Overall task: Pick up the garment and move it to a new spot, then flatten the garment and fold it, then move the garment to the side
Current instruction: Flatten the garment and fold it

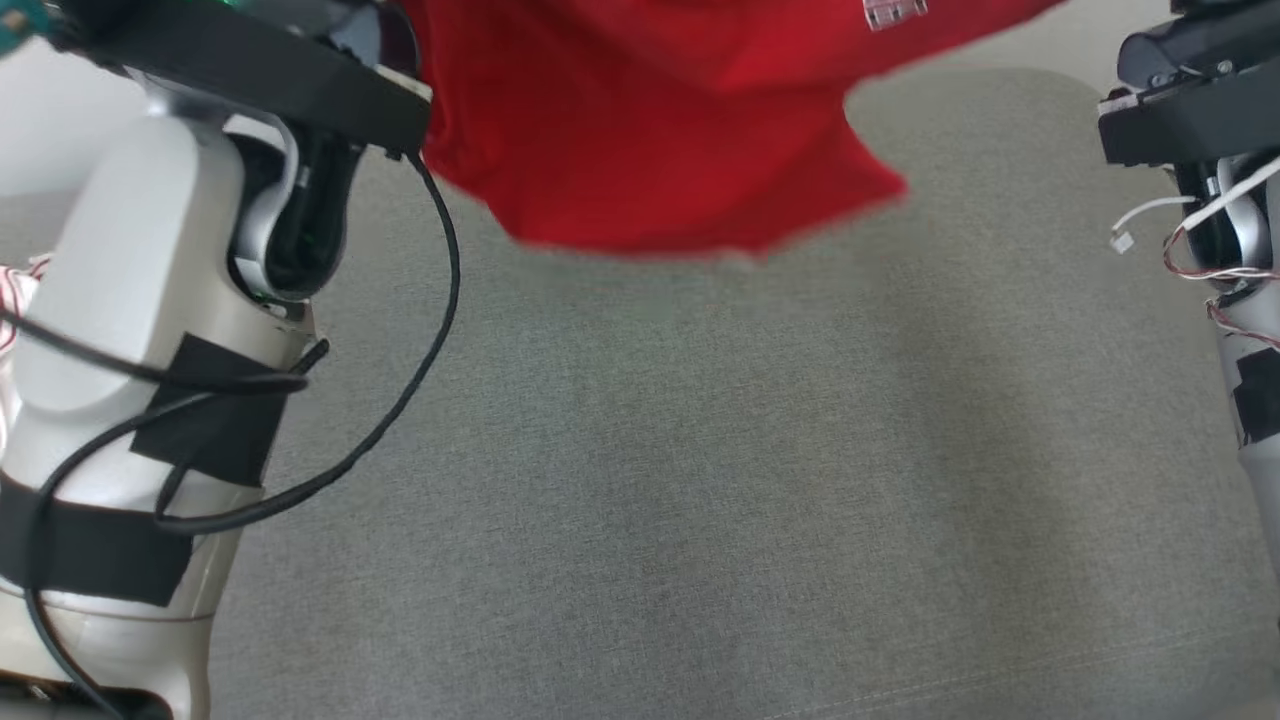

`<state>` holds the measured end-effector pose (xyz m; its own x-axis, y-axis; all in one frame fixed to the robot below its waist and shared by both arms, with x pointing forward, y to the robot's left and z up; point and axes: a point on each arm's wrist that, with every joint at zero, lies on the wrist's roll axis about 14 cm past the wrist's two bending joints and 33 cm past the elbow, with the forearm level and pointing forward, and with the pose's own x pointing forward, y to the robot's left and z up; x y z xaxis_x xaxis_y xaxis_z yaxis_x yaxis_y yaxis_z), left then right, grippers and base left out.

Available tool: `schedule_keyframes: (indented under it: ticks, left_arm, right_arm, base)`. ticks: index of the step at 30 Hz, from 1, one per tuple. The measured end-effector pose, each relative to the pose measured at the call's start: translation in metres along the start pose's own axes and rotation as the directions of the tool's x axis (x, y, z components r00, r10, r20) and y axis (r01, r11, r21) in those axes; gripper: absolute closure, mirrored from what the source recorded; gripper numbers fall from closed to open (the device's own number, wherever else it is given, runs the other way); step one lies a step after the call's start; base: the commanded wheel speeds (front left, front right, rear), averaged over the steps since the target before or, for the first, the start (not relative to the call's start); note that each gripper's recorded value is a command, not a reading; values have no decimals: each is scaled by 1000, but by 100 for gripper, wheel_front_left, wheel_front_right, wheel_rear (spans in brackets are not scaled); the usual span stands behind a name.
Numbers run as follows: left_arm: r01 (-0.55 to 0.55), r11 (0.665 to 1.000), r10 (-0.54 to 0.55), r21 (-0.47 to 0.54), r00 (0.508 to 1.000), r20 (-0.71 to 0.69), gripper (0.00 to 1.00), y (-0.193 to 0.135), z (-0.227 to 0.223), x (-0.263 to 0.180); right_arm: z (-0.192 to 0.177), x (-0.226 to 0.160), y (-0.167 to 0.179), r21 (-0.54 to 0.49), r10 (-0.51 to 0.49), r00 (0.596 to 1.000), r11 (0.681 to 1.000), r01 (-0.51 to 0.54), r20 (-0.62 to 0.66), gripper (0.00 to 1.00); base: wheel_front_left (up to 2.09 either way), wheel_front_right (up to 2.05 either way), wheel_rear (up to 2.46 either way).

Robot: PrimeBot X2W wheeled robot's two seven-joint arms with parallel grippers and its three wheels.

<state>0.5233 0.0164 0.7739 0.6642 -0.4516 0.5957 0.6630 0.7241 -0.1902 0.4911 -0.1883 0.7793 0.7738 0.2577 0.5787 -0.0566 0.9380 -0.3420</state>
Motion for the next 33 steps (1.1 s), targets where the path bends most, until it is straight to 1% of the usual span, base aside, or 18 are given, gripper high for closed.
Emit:
schedule_keyframes:
  ticks: [2,4,5,6,7,9,11,12,14,15,16,17,18,19,21,25,30,33]
  left_arm:
    - [-4,1000,4,-7,1000,22,100,1,8,-2]
    - [-11,1000,11,-15,1000,12,100,2,5,-14]
    - [-11,1000,11,-15,1000,12,100,2,5,-14]
    - [-40,999,39,-32,998,-44,100,9,-15,-41]
    - [-40,999,39,-32,998,-44,100,9,-15,-41]
    - [-96,993,86,-63,985,-150,100,16,-53,-81]
    - [-187,976,149,-112,947,-285,100,20,-97,-137]
    - [-251,959,189,-133,914,-358,100,21,-119,-169]
    - [-349,924,235,-155,838,-492,100,13,-155,-230]
    - [-388,908,249,-158,804,-540,100,7,-167,-253]
    - [-425,890,263,-165,774,-577,100,2,-176,-273]
    - [-456,874,275,-166,747,-605,100,-1,-183,-288]
    - [-483,861,287,-161,723,-628,100,-2,-187,-302]
    - [-509,847,306,-154,704,-641,100,0,-190,-313]
    - [-524,838,306,-154,684,-662,100,-3,-195,-324]
    - [-511,841,282,-179,695,-661,100,-12,-196,-320]
    - [-487,853,265,-187,715,-647,100,-19,-192,-317]
    - [-489,852,262,-187,707,-656,100,-25,-190,-326]
  right_arm:
    - [-6,-2,0,6,-4,1000,1000,4,-16,100]
    - [-17,-12,8,37,5,999,999,-3,-47,100]
    - [-17,-12,8,37,5,999,999,-3,-47,100]
    - [-44,-36,23,88,27,992,996,-17,-123,100]
    - [-44,-36,23,88,27,992,996,-17,-123,100]
    - [-82,-75,43,162,52,969,987,-13,-241,100]
    - [-121,-128,66,232,85,921,973,6,-380,100]
    - [-138,-158,78,267,100,888,963,27,-449,100]
    - [-165,-218,97,312,131,804,947,71,-580,100]
    - [-174,-243,105,326,144,764,941,90,-629,100]
    - [-181,-263,111,339,151,730,934,115,-666,100]
    - [-185,-275,117,352,158,706,926,137,-690,100]
    - [-187,-281,123,366,165,694,918,152,-701,100]
    - [-187,-281,128,379,169,692,911,162,-701,100]
    - [-188,-279,130,388,164,695,904,178,-700,100]
    - [-190,-283,124,374,170,688,914,157,-705,100]
    - [-185,-277,121,371,177,705,920,130,-687,100]
    - [-181,-275,117,366,169,717,921,129,-677,100]
  base:
    - [0,0,0]
    - [0,0,0]
    - [0,0,0]
    - [0,0,0]
    - [0,0,0]
    - [0,0,0]
    - [0,0,0]
    - [0,0,0]
    - [0,0,0]
    - [0,0,0]
    - [0,0,0]
    - [0,0,0]
    - [0,0,0]
    - [0,0,0]
    - [0,0,0]
    - [0,0,0]
    - [0,0,0]
    - [0,0,0]
